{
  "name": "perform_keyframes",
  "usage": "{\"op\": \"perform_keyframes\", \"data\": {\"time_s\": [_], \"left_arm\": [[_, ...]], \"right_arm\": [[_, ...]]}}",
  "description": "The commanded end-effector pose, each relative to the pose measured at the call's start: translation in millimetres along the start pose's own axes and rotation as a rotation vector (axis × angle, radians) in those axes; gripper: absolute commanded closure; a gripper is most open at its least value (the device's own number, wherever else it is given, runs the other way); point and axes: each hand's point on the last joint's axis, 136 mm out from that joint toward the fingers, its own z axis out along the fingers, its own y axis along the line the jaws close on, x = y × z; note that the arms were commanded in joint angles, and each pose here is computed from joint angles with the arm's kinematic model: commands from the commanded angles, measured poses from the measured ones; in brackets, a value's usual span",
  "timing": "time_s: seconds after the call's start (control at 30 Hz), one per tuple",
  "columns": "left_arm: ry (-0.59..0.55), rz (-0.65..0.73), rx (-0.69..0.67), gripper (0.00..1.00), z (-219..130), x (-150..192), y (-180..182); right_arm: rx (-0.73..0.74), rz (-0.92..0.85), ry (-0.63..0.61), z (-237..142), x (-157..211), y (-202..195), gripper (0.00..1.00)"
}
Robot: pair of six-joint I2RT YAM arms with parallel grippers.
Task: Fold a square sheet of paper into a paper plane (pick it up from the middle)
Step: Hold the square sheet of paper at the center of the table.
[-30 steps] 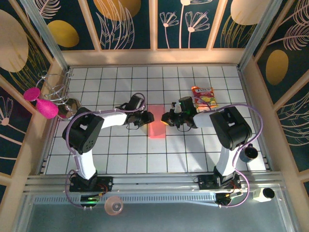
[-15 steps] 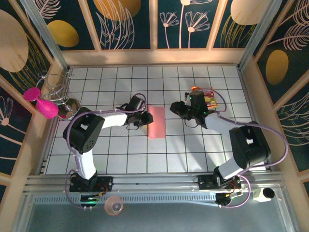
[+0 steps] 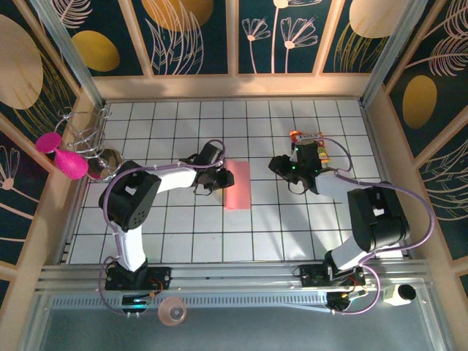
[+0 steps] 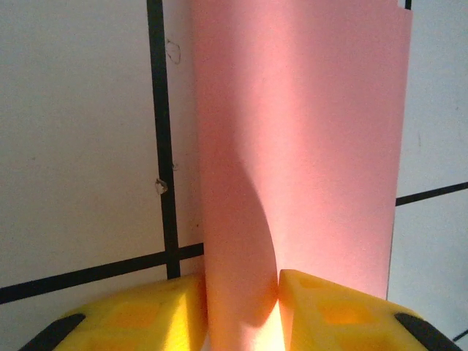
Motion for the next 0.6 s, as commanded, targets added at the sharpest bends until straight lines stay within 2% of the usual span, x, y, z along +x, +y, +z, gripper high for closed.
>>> {"op": "perform_keyframes", "data": {"time_s": [0.0,0.57], "left_arm": [[0.171,0.001,-0.313,0.66,51,66,97],[0.206,0.081,-0.399,0.65,59,74,109]], "right_arm": [[-0.020,-0.018,0.007,5,-3,4,0.65],[-0.033,-0.021,0.026,8,2,1,0.65]]}}
